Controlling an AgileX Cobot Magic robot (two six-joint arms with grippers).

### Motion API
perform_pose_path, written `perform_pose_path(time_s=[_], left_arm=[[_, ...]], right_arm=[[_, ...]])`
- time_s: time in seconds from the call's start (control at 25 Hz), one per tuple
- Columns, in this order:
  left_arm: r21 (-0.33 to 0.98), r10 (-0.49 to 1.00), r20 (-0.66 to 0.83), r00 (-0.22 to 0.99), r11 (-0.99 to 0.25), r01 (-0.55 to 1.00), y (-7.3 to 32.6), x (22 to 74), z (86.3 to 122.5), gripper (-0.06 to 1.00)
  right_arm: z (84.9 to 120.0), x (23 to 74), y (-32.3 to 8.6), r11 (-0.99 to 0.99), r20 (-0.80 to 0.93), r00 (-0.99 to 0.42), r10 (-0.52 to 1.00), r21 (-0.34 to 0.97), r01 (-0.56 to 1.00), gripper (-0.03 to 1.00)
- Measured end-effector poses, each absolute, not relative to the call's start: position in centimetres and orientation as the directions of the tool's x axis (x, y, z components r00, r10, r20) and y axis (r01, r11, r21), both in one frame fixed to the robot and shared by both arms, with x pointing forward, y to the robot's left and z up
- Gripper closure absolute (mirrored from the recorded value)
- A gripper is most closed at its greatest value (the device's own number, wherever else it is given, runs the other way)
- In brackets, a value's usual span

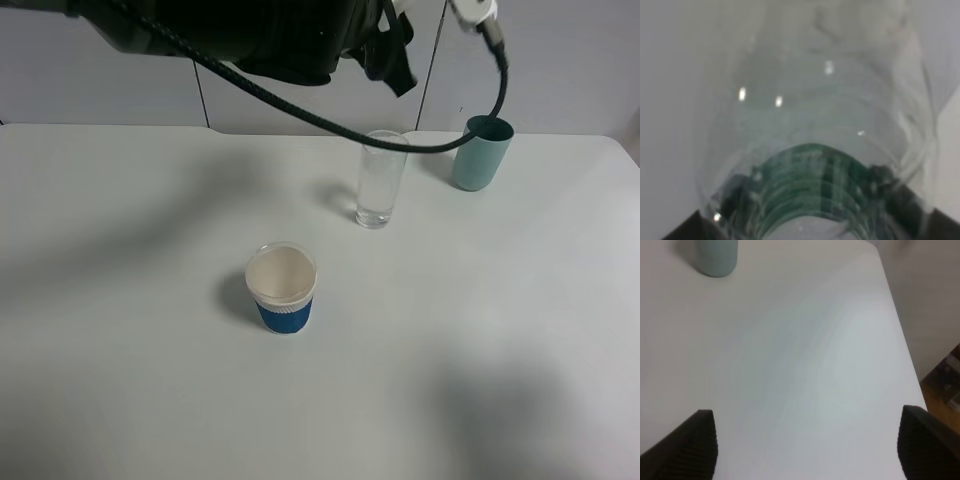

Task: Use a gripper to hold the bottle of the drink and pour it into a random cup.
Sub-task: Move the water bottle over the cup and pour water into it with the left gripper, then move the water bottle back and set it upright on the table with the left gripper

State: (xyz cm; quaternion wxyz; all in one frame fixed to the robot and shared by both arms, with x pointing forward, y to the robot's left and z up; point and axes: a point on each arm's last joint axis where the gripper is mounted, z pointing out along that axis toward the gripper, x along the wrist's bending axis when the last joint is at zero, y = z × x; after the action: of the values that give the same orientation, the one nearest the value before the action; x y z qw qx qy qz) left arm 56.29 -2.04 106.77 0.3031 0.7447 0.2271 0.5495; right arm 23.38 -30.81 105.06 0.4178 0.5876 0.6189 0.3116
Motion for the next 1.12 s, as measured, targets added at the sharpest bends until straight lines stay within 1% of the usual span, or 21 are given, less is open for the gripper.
perform_pose_path(time_s=[0.12, 0.24, 0.36, 0.44, 0.56, 0.76, 0.92, 1.12], left_arm=[[0.849, 0.806, 0.507, 0.307, -0.527, -0.019, -2.4, 56.0, 108.1, 0.44], [0.955, 0.895, 0.288, 0.341, -0.296, -0.030, -2.7, 55.8, 109.3, 0.44], [0.990, 0.904, 0.138, 0.404, -0.129, -0.049, -3.2, 55.4, 110.3, 0.44], [0.996, 0.885, 0.088, 0.457, -0.072, -0.052, -3.6, 55.2, 110.5, 0.44], [0.996, 0.827, 0.089, 0.555, -0.072, -0.053, -4.5, 54.7, 110.5, 0.44], [0.982, 0.726, 0.172, 0.666, -0.180, -0.057, -4.9, 54.6, 109.8, 0.44], [0.968, 0.675, 0.205, 0.709, -0.246, -0.045, -4.3, 55.3, 109.2, 0.44], [0.963, 0.665, 0.173, 0.726, -0.268, 0.016, -3.2, 56.3, 108.7, 0.44]], right_arm=[[105.1, 23.4, -30.8, 0.115, -0.151, 0.040, 0.988, 0.877, 0.467, 0.23], [105.1, 23.4, -30.8, 0.116, -0.151, 0.040, 0.988, 0.880, 0.461, 0.23], [105.2, 23.4, -30.8, 0.116, -0.151, 0.040, 0.988, 0.882, 0.457, 0.23], [105.2, 23.4, -30.8, 0.117, -0.151, 0.040, 0.988, 0.883, 0.455, 0.23], [105.2, 23.4, -30.8, 0.117, -0.151, 0.040, 0.988, 0.883, 0.454, 0.23], [105.2, 23.4, -30.8, 0.117, -0.151, 0.040, 0.988, 0.883, 0.454, 0.23], [105.2, 23.4, -30.8, 0.117, -0.151, 0.040, 0.988, 0.883, 0.454, 0.23], [105.2, 23.4, -30.8, 0.117, -0.151, 0.040, 0.988, 0.883, 0.454, 0.23]])
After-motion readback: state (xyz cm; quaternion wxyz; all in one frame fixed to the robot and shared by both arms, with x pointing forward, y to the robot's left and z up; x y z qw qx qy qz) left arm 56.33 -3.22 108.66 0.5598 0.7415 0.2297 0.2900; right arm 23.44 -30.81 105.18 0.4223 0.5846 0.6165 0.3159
